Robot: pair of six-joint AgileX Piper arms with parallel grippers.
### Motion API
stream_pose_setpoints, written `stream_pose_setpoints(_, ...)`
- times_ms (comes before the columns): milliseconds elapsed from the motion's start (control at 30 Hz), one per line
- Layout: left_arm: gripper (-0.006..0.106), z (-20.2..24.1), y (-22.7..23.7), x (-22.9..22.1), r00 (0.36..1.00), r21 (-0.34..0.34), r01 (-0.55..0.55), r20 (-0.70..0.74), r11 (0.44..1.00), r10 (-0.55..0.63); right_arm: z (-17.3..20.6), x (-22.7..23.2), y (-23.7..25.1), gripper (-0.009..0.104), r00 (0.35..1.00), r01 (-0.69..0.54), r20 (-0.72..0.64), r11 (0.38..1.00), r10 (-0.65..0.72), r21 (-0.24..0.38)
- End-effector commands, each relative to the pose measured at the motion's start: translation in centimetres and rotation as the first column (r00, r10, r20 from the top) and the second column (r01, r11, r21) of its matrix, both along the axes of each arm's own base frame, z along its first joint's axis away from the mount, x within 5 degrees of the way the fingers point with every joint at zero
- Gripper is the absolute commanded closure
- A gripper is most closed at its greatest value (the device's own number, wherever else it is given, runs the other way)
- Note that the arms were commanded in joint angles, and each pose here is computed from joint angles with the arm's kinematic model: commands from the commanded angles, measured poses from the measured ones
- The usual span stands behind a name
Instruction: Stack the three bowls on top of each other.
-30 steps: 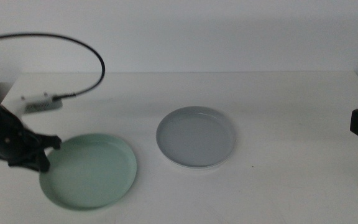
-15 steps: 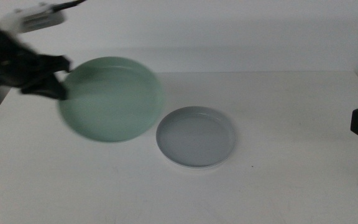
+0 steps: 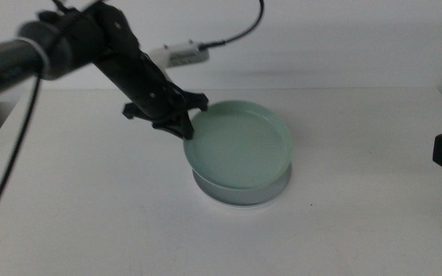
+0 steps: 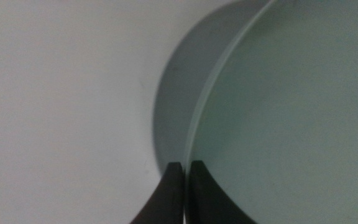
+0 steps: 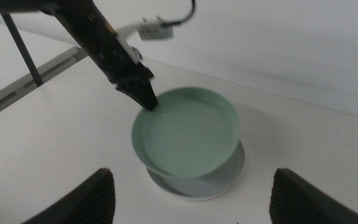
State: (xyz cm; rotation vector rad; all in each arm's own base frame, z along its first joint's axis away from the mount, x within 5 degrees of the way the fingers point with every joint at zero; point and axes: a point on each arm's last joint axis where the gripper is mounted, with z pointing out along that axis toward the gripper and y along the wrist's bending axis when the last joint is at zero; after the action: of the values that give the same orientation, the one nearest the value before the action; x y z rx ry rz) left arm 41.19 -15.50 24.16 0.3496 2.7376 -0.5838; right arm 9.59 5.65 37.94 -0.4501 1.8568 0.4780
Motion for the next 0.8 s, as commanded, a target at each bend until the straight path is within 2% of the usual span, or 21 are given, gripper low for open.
stream_pose_setpoints(0, 0.106, 2.4, -1.0, 0.2, 0.997, -0.068, -0.018, 0.078, 0.997, 0.024, 1.3, 0.2, -0.2, 0.03, 0.996, 0.023, 0.08, 0.999, -0.026, 0.037)
stream_pose_setpoints(200, 0.104, -0.2, -1.4, 1.3, 0.998, -0.07, -0.036, 0.056, 0.997, 0.04, 1.3, 0.2, -0.2, 0.03, 0.996, 0.023, 0.08, 0.999, -0.026, 0.037)
stream_pose_setpoints(333, 0.092, -0.4, -1.3, 1.5, 0.997, -0.065, -0.025, 0.067, 0.998, 0.029, 1.3, 0.2, -0.2, 0.03, 0.996, 0.023, 0.08, 0.999, -0.026, 0.037)
stream_pose_setpoints(433, 0.072, -0.3, -1.3, 1.5, 0.997, -0.064, -0.024, 0.069, 0.998, 0.028, 1.3, 0.2, -0.2, 0.03, 0.996, 0.023, 0.08, 0.999, -0.026, 0.037)
stream_pose_setpoints(633, 0.015, 1.3, -0.7, 0.8, 0.996, -0.045, -0.015, 0.083, 0.999, 0.018, 1.3, 0.2, -0.2, 0.03, 0.996, 0.023, 0.08, 0.999, -0.026, 0.037)
stream_pose_setpoints(667, 0.01, 2.1, -0.4, 0.6, 0.996, -0.049, -0.016, 0.088, 0.999, 0.021, 1.3, 0.2, -0.2, 0.03, 0.996, 0.023, 0.08, 0.999, -0.026, 0.037)
stream_pose_setpoints(767, 0.01, 4.7, 0.8, -0.3, 0.992, -0.049, -0.021, 0.126, 0.999, 0.027, 1.3, 0.2, -0.2, 0.03, 0.996, 0.023, 0.08, 0.999, -0.026, 0.037)
